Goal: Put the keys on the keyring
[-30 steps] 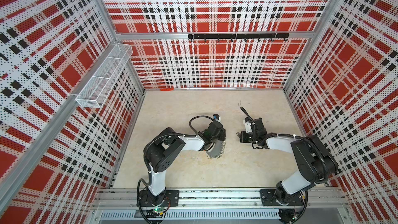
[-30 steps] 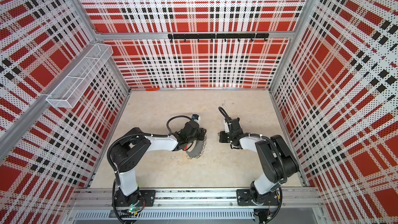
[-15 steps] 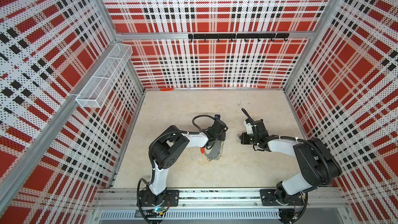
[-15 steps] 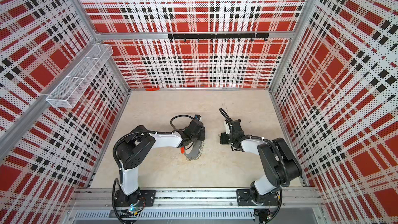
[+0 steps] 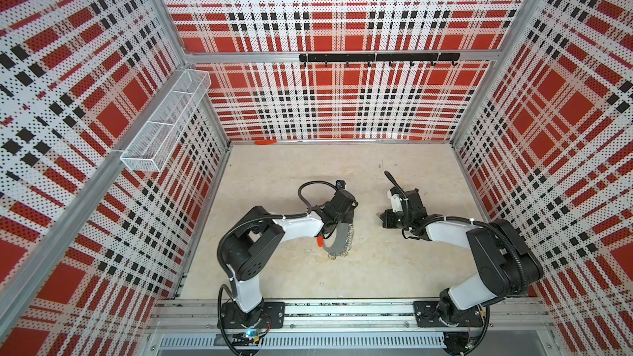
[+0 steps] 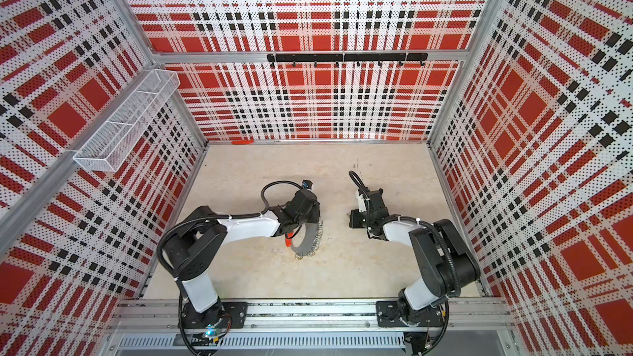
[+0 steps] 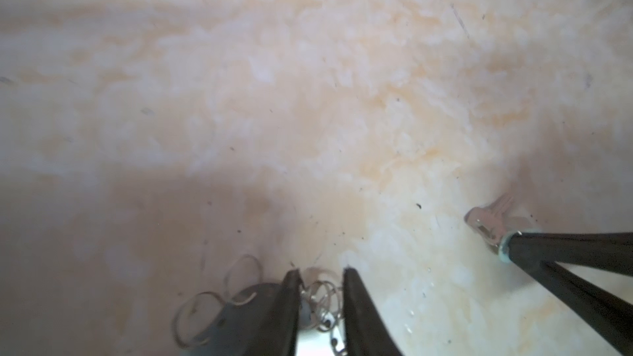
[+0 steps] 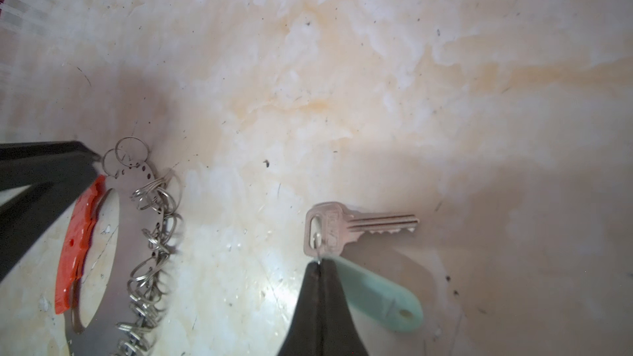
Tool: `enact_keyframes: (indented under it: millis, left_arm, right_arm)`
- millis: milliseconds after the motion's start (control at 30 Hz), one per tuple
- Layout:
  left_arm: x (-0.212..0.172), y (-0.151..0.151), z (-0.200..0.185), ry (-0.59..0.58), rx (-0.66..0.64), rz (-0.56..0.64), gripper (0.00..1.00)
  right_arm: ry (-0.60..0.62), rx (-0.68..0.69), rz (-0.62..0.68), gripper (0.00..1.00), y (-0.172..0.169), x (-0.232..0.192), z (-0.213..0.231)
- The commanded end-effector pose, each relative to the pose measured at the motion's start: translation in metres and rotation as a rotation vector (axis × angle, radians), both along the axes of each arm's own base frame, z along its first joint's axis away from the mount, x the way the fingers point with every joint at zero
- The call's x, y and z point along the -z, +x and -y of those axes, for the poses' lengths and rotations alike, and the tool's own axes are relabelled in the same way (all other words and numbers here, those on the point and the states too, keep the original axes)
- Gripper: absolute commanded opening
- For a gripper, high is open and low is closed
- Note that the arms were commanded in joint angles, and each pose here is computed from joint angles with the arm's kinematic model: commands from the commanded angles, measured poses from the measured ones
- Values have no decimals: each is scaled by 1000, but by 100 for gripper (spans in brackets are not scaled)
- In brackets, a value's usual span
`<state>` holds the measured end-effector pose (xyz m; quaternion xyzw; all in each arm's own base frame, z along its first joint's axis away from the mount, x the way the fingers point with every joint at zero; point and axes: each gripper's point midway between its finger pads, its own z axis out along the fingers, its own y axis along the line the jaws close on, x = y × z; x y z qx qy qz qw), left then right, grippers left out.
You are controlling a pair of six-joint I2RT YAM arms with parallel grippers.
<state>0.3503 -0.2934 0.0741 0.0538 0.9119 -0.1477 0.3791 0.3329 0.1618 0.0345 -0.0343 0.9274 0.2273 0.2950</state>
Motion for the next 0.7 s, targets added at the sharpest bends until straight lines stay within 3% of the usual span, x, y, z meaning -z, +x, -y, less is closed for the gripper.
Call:
enact_keyframes:
  millis: [0, 167, 667]
  left_arm:
    - [-14, 4, -35, -51, -137, 17, 37]
    - [-8, -4, -42, -202, -201, -10, 35]
    - [13, 9, -18, -186, -90, -70, 38]
  right_arm:
    - [54, 13, 60, 0, 12, -17, -6]
    - [57, -32, 32, 0, 17, -17, -18]
    - [45, -42, 32, 0, 10, -16, -17]
